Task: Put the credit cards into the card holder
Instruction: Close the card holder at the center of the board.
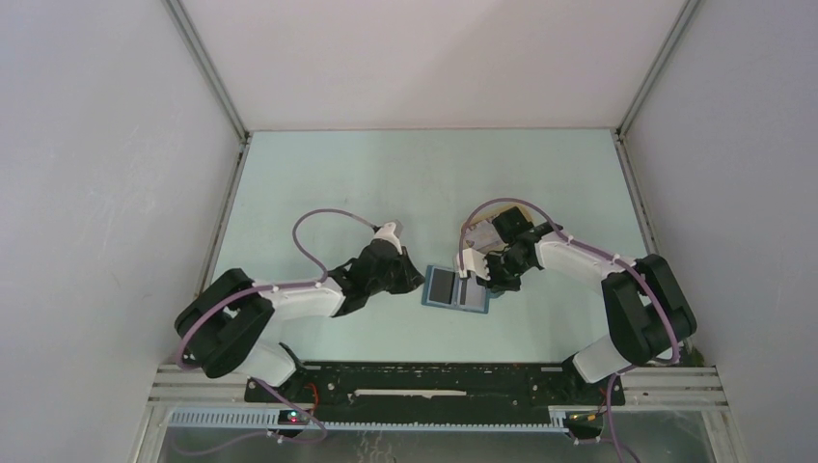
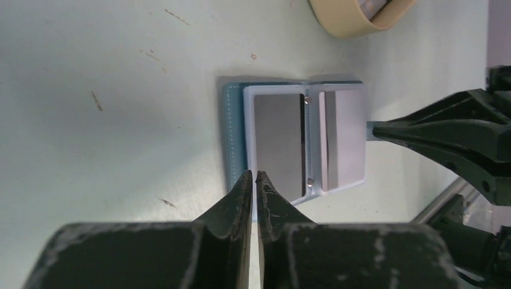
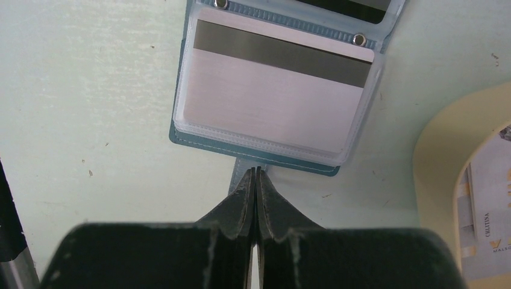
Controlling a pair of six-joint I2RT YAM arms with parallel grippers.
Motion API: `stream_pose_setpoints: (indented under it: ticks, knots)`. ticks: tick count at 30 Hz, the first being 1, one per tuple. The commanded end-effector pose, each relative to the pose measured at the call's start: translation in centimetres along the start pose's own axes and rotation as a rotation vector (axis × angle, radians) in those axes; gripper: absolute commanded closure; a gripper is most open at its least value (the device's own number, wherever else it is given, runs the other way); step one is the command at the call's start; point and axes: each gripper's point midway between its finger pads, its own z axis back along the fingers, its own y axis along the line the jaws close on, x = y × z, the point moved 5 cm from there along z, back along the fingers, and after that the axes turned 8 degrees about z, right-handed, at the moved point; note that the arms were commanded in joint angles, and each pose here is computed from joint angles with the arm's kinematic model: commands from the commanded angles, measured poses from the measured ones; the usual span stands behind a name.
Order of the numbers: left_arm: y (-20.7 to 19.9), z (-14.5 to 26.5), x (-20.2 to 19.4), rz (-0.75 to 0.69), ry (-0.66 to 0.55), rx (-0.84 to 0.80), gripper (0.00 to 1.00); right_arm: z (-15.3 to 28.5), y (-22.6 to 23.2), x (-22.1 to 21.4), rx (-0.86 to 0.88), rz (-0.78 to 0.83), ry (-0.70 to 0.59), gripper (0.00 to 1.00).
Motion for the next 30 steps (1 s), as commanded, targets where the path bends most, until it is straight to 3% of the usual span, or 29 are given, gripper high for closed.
stream_pose_setpoints:
  ticks: [1,30]
  knots:
    - [-0.5,-0.4,1.8,-0.056,-0.055,0.046,0.91,0.4,-0.8,0.8,-0.012,0.012,-0.010,0.92]
    - [-1.7,-2.6,-0.5,-0.134,0.125,0.028,0.90,0.1,-0.7,0.5,0.008,0.000,0.004,0.94]
